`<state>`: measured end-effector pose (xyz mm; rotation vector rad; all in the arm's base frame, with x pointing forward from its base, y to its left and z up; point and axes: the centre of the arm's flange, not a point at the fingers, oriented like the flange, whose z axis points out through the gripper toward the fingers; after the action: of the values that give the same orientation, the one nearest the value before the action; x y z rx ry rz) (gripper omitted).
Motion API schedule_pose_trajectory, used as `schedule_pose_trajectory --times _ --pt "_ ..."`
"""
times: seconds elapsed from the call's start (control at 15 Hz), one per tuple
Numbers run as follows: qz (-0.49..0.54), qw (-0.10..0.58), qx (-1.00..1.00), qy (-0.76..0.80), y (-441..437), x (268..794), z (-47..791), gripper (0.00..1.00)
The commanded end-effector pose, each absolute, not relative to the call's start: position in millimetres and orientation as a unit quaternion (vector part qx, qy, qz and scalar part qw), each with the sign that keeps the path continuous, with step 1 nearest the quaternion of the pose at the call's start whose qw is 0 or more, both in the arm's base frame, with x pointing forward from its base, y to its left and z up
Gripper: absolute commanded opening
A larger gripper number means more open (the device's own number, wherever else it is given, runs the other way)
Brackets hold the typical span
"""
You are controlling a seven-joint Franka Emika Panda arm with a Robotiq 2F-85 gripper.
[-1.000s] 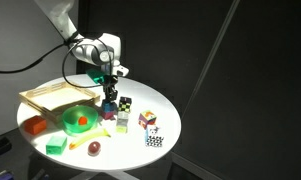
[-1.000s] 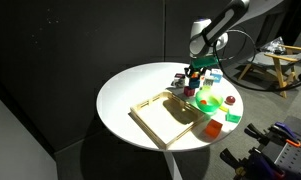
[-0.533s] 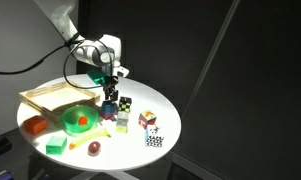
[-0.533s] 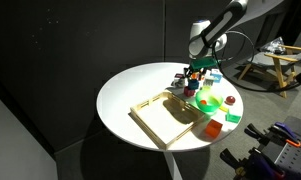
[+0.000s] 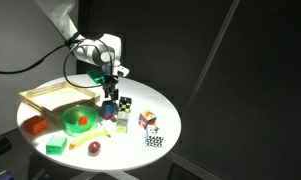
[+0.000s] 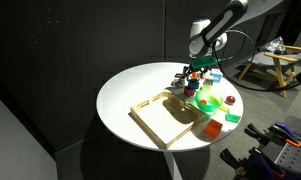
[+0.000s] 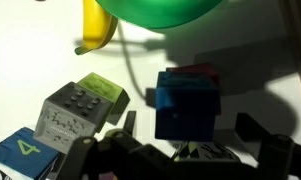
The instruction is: Place the blue block on top of the pink block
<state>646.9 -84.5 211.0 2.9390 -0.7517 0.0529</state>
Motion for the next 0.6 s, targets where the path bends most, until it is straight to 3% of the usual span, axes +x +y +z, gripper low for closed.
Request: schedule_pose_trajectory --times 0.0,0.53 --pt "0.017 0.047 0.967 -0.251 -82.6 638.8 233.1 1.0" --pt "0.024 0.045 0.967 -0.25 -77.1 619.8 263.1 1.0"
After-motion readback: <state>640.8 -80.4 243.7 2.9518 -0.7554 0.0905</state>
